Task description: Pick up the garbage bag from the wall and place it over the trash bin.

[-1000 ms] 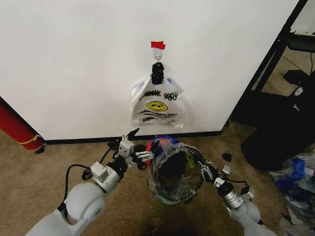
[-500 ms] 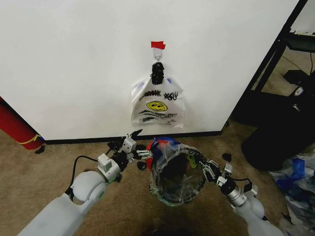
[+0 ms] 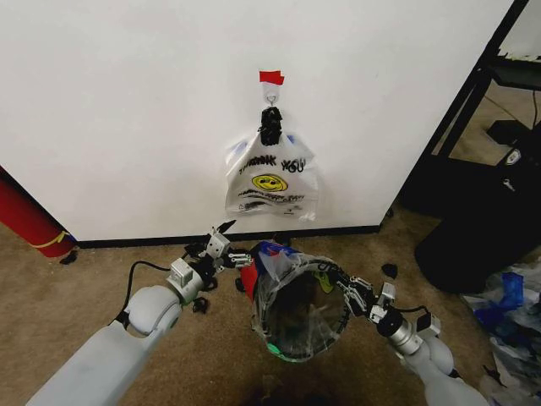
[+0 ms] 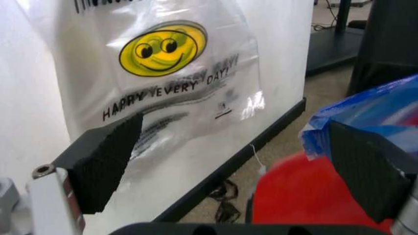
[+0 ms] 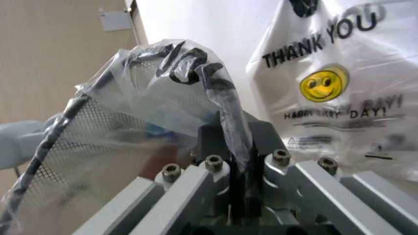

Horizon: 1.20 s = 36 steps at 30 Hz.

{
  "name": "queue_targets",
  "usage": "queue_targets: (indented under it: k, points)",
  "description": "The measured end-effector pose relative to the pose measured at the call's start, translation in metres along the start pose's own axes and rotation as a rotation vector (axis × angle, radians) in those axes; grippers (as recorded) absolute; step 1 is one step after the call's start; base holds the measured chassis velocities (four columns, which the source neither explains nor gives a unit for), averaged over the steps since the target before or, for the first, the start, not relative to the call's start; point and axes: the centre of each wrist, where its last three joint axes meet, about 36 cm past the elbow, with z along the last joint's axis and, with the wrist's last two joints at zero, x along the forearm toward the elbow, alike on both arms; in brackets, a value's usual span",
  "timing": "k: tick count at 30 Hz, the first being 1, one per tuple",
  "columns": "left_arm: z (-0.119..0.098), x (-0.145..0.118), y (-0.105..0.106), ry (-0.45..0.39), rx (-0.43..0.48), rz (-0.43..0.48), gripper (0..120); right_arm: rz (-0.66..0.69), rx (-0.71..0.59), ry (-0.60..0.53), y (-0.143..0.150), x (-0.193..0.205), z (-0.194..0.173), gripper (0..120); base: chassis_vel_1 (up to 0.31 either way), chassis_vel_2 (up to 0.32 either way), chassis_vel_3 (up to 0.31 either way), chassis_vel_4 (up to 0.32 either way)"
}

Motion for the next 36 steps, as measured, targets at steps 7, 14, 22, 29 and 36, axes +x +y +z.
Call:
queue_targets:
  k: [7, 14, 22, 29, 36]
  points:
    - [-0.008, 0.011, -0.006, -0.065, -0.013, 0.131, 100, 0.098, -0.011, -0.038, 0.013, -0.010, 0.012, 0, 0.000, 0.000, 0.000, 0.000]
    - [-0.010, 0.019, -0.005, -0.142, -0.021, 0.043, 100, 0.337, -0.093, -0.091, 0.036, -0.022, 0.031, 0, 0.000, 0.000, 0.000, 0.000]
    - [-0.005, 0.027, -0.020, -0.084, 0.029, -0.265, 100, 0.597, -0.250, -0.157, 0.064, -0.045, 0.031, 0, 0.000, 0.000, 0.000, 0.000]
    - [0.026, 0.060, -0.015, 0.079, -0.099, -0.178, 100, 0.776, -0.429, -0.225, 0.079, -0.078, 0.003, 0, 0.000, 0.000, 0.000, 0.000]
    - [0.019, 0.074, -0.036, 0.002, 0.068, -0.015, 100, 0.868, -0.534, -0.248, 0.081, -0.092, -0.013, 0, 0.000, 0.000, 0.000, 0.000]
